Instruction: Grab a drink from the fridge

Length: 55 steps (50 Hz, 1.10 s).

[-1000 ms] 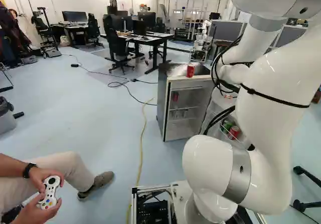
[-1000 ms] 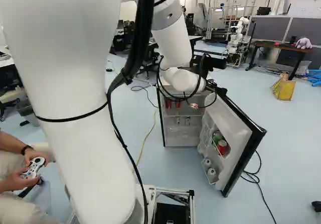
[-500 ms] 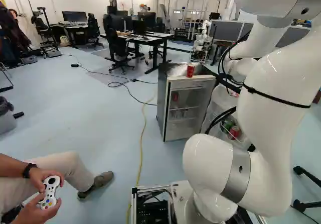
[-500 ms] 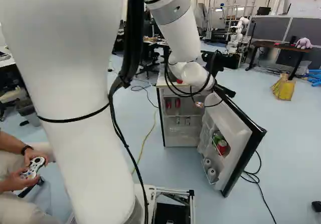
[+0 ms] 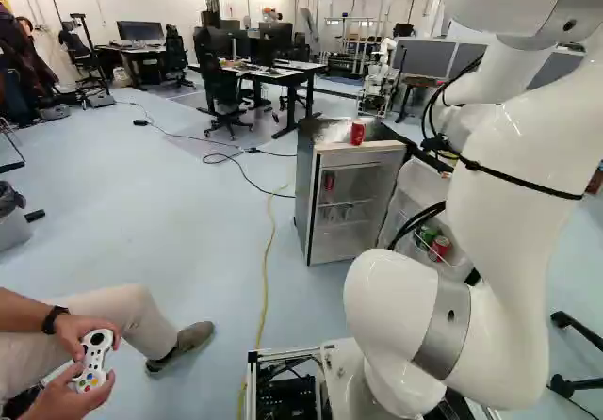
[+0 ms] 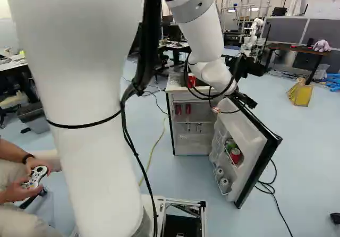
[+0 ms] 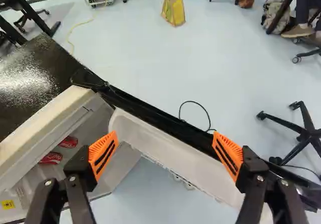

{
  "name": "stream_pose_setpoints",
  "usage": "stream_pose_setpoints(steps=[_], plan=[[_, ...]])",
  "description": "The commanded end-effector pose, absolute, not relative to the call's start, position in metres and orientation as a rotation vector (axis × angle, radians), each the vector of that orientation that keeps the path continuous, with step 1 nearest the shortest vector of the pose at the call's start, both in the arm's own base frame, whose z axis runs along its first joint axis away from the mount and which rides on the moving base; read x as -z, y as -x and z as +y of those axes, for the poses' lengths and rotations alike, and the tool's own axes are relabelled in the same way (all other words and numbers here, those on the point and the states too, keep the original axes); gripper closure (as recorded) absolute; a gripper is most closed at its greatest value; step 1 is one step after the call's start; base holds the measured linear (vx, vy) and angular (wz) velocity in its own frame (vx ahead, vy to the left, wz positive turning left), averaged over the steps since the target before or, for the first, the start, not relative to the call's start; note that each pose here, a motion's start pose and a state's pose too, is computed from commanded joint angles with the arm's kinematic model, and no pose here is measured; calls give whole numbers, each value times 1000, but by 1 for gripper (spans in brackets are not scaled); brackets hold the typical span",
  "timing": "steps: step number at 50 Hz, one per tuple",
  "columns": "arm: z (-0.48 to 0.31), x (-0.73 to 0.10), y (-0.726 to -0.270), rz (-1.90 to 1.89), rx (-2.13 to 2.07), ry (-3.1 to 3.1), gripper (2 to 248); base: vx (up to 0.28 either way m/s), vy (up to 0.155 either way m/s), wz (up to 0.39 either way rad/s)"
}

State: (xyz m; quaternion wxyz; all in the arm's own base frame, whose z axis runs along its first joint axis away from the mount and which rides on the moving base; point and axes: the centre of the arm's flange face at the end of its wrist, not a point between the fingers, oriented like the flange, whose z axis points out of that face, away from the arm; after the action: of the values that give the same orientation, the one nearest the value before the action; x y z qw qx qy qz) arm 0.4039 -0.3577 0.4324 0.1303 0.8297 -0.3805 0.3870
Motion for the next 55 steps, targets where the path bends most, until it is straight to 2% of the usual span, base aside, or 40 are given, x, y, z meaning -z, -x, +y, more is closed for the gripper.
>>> stream_pose_setpoints(steps=[55], plan=[[-459,-427,-413,-1384,-1155,-2219,3,0,0,0]])
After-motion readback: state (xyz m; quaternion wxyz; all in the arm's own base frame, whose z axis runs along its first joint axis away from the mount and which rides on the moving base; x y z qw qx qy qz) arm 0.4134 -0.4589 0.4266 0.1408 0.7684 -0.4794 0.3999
